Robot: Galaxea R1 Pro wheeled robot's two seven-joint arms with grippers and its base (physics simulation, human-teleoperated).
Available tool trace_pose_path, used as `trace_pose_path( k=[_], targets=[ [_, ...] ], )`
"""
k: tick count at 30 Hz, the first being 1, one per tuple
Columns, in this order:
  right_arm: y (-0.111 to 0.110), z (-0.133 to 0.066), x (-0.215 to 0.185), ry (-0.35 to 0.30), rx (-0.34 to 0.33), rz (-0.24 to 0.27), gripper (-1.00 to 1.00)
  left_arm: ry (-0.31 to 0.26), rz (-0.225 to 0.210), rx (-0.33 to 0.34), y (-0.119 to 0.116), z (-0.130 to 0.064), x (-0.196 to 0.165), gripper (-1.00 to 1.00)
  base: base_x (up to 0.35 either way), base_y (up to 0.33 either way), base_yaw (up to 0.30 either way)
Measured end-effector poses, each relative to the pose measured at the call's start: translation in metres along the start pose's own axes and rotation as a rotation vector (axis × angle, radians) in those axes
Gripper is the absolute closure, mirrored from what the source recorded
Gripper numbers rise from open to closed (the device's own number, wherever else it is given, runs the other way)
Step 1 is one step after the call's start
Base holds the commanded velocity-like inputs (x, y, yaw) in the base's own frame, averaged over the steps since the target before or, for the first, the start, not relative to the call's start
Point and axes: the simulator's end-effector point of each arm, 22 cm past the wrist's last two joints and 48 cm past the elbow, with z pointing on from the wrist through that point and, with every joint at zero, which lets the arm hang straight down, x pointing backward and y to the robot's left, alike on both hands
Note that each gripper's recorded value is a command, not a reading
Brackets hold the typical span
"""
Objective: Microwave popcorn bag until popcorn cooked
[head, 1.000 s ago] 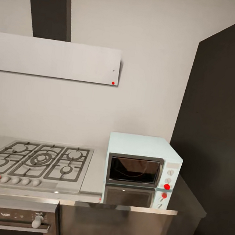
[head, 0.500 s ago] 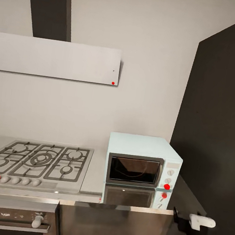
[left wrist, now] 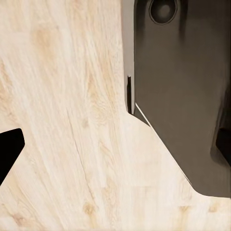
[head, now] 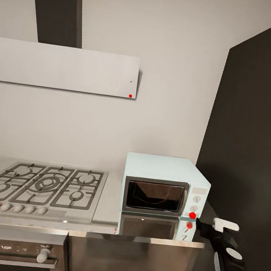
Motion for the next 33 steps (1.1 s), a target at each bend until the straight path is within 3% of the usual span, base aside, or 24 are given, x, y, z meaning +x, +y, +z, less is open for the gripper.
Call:
trace_pose_path(
  k=[15,25,33],
  targets=[
    [0.030,0.001,0.000,0.014,-0.055,-0.040,-1.00,0.000,0.000,0.001,-0.002,0.000,0.000,-1.00,0.000,0.000,0.000],
    [0.036,0.005,0.026,0.069,-0.068,-0.045,-1.00,-0.001,0.000,0.001,-0.002,0.000,0.000,-1.00,0.127,0.000,0.000],
    [0.040,0.011,0.077,0.169,-0.079,-0.044,-1.00,-0.001,0.000,0.001,-0.002,0.000,0.000,-1.00,0.302,0.000,0.000]
  ],
)
